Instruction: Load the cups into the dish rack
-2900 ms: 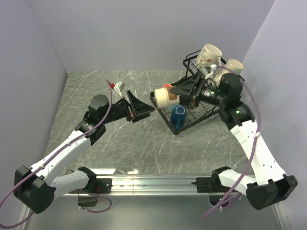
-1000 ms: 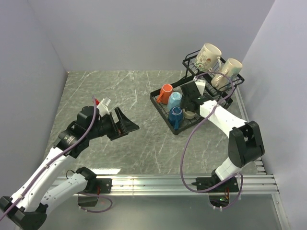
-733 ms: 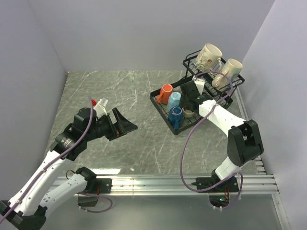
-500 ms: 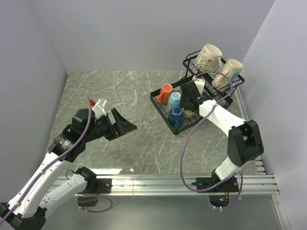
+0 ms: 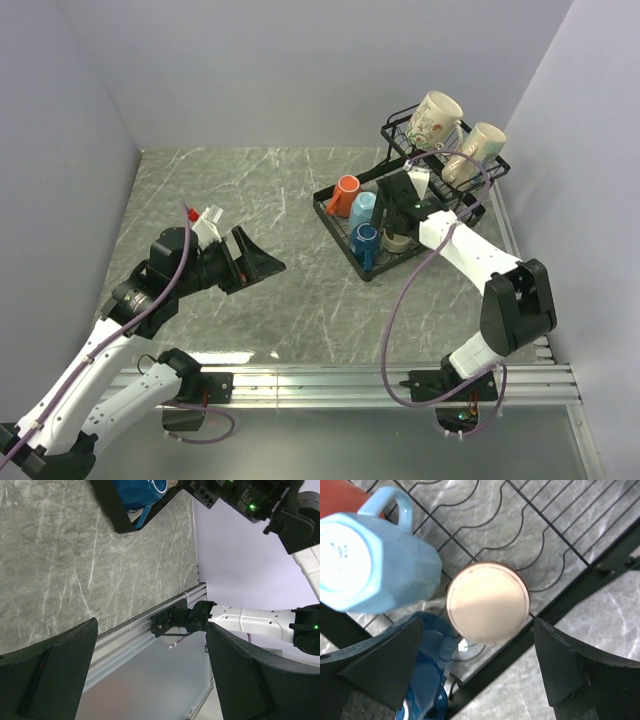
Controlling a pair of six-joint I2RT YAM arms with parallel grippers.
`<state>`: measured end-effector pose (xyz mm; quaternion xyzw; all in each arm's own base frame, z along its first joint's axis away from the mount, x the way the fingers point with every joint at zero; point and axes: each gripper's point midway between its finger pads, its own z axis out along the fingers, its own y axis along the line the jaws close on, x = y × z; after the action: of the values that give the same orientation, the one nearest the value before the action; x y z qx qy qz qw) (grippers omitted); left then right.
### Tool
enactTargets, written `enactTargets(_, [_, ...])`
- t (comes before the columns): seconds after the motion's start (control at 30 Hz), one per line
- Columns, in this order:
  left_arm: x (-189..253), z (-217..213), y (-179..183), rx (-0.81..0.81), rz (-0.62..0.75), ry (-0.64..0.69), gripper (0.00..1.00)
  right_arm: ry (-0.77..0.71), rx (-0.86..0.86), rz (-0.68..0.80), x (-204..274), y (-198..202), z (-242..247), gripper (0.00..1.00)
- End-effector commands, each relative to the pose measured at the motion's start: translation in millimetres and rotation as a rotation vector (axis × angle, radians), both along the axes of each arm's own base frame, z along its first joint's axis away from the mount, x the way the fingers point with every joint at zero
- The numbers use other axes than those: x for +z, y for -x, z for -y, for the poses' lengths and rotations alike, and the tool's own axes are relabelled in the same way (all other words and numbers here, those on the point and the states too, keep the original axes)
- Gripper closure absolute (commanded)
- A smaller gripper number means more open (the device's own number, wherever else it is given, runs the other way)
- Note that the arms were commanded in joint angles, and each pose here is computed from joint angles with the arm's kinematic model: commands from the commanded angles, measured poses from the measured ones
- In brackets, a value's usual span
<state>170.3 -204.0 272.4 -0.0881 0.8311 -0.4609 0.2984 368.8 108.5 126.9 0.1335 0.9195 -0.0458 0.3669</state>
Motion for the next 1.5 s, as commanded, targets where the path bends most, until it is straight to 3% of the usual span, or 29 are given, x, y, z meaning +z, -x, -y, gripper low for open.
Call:
enactTargets(0.0, [4,-1,-1,-0.002,0.046,0.004,0.06,-0.006,0.037,-0.011,24,20,-4,0.02])
enactTargets(0.3, [12,0,-11,-0.013,0.081,-0.045,0.06,-0.13,0.152,0.127,122,36,-32,0.01])
enactTargets(0.47, [28,-9,-30,0.02,0.142,-0.166,0.06,-0.267,0.333,0.255,173,86,-65,0.0])
enactTargets(0.7, [42,-26,-61,0.107,0.235,-0.315,0.01,-0.368,0.295,0.33,178,154,-34,0.0])
enactTargets(1.0, [93,-14,-100,0.206,0.442,-0.193,0.01,-0.426,0.125,0.414,174,202,35,0.0])
enactTargets(1.13, [117,21,-106,0.078,0.527,-0.075,0.01,-0.5,0.049,0.436,168,218,54,0.0])
enactTargets(1.23, [129,43,-119,0.039,0.505,-0.002,0.01,-0.542,-0.012,0.444,159,229,67,0.0])
enactTargets(1.47, [119,76,-150,-0.057,0.436,-0.024,0.01,-0.596,-0.064,0.478,154,244,86,0.0])
